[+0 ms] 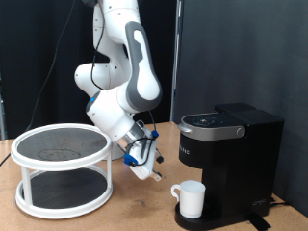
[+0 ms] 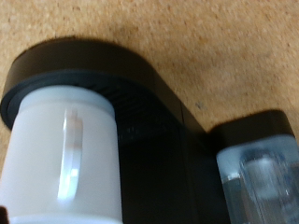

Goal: Make a cup of coffee with the keurig machine

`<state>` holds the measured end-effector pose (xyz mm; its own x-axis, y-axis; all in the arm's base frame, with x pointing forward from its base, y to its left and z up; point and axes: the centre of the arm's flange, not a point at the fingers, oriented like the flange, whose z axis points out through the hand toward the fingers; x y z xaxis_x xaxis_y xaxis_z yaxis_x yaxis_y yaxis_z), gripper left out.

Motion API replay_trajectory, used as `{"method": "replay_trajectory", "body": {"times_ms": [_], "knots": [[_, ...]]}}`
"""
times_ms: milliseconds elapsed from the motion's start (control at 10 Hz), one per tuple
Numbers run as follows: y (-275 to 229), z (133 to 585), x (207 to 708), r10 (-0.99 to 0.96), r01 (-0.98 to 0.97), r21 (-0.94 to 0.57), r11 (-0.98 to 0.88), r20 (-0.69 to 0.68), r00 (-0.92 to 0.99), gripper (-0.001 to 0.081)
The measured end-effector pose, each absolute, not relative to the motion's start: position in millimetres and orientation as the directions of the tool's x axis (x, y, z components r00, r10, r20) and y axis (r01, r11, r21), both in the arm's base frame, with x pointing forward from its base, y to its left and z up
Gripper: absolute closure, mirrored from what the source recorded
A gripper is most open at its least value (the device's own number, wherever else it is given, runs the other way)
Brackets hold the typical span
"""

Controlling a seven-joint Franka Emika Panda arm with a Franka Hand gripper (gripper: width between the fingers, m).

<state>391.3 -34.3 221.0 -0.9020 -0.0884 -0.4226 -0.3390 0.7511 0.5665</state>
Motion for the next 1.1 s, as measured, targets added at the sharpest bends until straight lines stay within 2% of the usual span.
{"method": "replay_trajectory", "body": {"times_ms": [500, 800, 1100], "knots": [[-52.9, 278.7, 387.5, 0.001, -0.334, 0.664, 0.669, -0.450, -0.893, 0.0072], [-46.1, 285.4, 386.1, -0.034, -0.373, 0.675, 0.637, -0.458, -0.888, 0.0072], [-33.8, 325.0, 382.5, -0.071, -0.472, 0.682, 0.558, -0.527, -0.847, 0.0072]]}}
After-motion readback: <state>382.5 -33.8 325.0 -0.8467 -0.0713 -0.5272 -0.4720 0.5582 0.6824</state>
